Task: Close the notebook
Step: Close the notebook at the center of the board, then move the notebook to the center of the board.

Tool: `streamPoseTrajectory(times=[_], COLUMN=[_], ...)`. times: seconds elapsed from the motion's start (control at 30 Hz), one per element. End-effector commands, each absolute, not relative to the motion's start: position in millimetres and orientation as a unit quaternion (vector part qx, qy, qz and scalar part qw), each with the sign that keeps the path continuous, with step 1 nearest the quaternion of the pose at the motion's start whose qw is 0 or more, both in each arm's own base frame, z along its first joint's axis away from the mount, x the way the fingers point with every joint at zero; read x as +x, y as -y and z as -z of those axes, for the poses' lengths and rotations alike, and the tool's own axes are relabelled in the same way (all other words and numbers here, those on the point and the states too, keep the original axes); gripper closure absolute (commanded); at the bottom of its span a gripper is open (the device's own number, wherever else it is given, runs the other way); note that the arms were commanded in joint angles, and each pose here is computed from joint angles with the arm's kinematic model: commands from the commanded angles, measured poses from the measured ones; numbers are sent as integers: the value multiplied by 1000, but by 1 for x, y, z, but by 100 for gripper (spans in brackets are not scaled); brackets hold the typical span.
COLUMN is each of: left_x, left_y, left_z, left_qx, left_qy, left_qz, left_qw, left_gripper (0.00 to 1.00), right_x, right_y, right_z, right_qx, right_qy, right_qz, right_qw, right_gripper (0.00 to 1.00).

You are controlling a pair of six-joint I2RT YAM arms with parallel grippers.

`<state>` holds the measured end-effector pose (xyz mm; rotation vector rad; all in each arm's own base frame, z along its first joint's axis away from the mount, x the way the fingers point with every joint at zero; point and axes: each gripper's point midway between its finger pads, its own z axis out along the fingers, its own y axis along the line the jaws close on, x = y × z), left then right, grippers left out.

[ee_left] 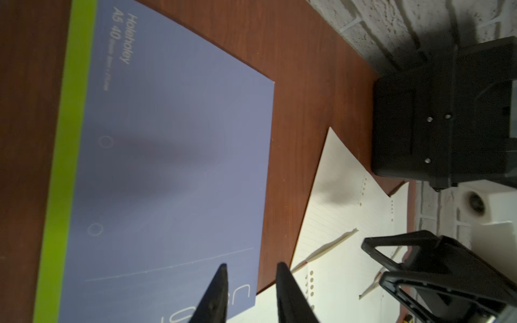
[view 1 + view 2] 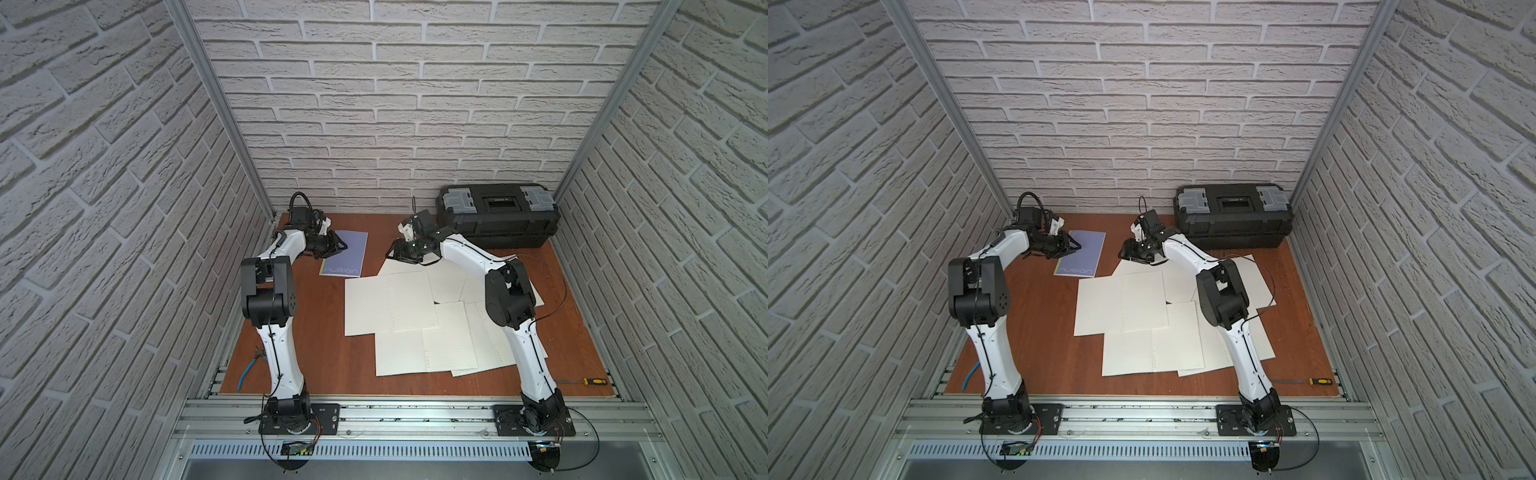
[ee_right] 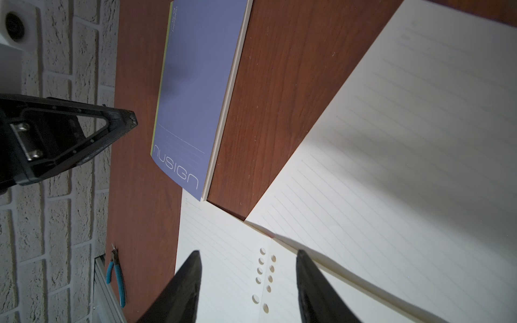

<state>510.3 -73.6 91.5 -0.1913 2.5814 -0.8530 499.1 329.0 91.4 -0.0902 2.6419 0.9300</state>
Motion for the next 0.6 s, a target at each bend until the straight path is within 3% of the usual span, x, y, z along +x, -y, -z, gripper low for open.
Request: streamPoseTrajectory(times=[0.0, 0.57], left_x=[509, 490], left_y=[57, 57], left_z=[-72, -25], left_qx=[-73, -5], left_qy=[-947, -990], left_qz=[243, 75], left_qw=[196, 123], left_gripper=[69, 75], right_x=[507, 509], right_y=[-333, -345], right_z=[-131, -125], right_qx=[-37, -38], right_qy=[-915, -913], right_qz=[-345, -354], right_qw=[207, 200], right_gripper=[45, 47])
